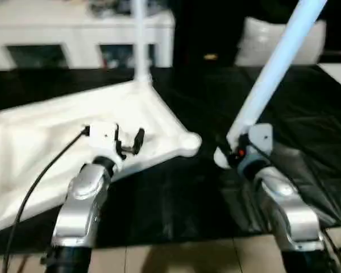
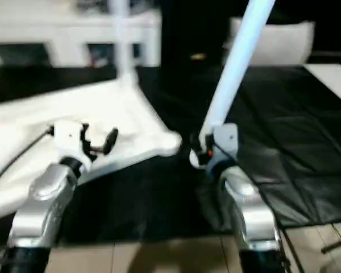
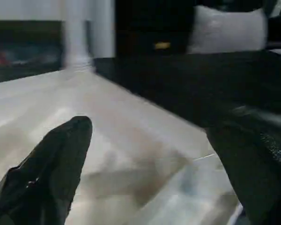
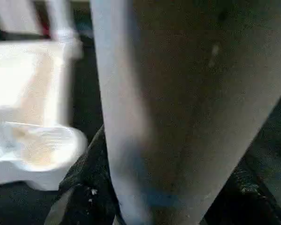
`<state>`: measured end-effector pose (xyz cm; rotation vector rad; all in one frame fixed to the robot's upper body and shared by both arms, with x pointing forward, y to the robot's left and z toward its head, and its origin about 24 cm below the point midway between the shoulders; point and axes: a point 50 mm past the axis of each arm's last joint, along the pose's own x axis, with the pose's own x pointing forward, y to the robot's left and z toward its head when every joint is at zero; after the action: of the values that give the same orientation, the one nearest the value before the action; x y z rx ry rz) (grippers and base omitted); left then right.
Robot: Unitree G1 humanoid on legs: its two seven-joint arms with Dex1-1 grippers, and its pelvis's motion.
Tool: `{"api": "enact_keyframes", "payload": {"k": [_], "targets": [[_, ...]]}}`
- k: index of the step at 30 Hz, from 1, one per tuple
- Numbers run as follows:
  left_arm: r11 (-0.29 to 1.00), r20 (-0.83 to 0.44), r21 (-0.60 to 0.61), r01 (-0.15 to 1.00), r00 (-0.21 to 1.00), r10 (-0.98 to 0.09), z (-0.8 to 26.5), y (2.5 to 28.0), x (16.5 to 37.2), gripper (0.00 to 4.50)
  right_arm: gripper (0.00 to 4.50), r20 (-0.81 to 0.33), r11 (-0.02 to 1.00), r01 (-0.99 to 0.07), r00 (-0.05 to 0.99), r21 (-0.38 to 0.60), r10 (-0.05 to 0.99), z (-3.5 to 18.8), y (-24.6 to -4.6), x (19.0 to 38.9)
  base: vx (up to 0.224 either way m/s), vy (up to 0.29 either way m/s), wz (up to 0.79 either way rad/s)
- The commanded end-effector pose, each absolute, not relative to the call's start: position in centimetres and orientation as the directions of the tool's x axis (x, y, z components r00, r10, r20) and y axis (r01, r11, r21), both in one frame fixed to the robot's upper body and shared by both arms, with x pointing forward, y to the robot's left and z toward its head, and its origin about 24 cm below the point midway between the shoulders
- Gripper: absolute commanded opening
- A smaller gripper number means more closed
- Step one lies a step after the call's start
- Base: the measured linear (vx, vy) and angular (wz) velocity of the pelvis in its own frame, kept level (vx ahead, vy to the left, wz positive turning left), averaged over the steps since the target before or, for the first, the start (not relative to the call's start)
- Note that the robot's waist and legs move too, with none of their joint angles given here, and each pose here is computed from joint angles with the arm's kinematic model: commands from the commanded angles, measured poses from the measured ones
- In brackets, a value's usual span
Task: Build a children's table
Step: Insert table leg to table base
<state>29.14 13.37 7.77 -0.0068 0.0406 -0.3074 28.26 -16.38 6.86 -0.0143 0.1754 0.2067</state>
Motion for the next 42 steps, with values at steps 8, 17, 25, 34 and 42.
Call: {"api": "enact_keyframes", "payload": {"k": [8,17,25,34,42], "targets": [[0.956,-0.064,0.002,0.293,0.954,-0.292,7.5,14.3,28.9,4.50,1.87,-0.148,0.974,-0.226,0.963,0.002,0.224,7.2,-15.5,28.1,0.118,0.025,-0.01],[0.881,-0.229,0.032,0.473,0.861,-0.454,6.1,14.0,29.0,4.50,1.87,-0.116,0.975,-0.222,0.968,0.004,0.221,7.5,-16.6,28.3,0.029,-0.057,-0.02],[0.748,-0.302,0.053,0.662,0.724,-0.620,7.0,12.7,29.8,4.50,1.87,-0.116,0.956,-0.291,0.949,0.041,0.294,8.2,-17.6,29.3,-0.038,0.022,0.02],[0.584,-0.413,0.025,0.811,0.540,-0.733,6.8,11.4,29.5,4.21,1.87,-0.109,0.936,-0.348,0.930,0.046,0.351,8.7,-17.8,29.9,-0.006,0.003,0.00],[0.555,-0.452,0.074,0.828,0.524,-0.722,6.4,10.7,29.9,3.74,1.87,-0.098,0.920,-0.389,0.915,0.043,0.391,8.6,-17.7,29.4,0.000,0.000,0.00]]}}
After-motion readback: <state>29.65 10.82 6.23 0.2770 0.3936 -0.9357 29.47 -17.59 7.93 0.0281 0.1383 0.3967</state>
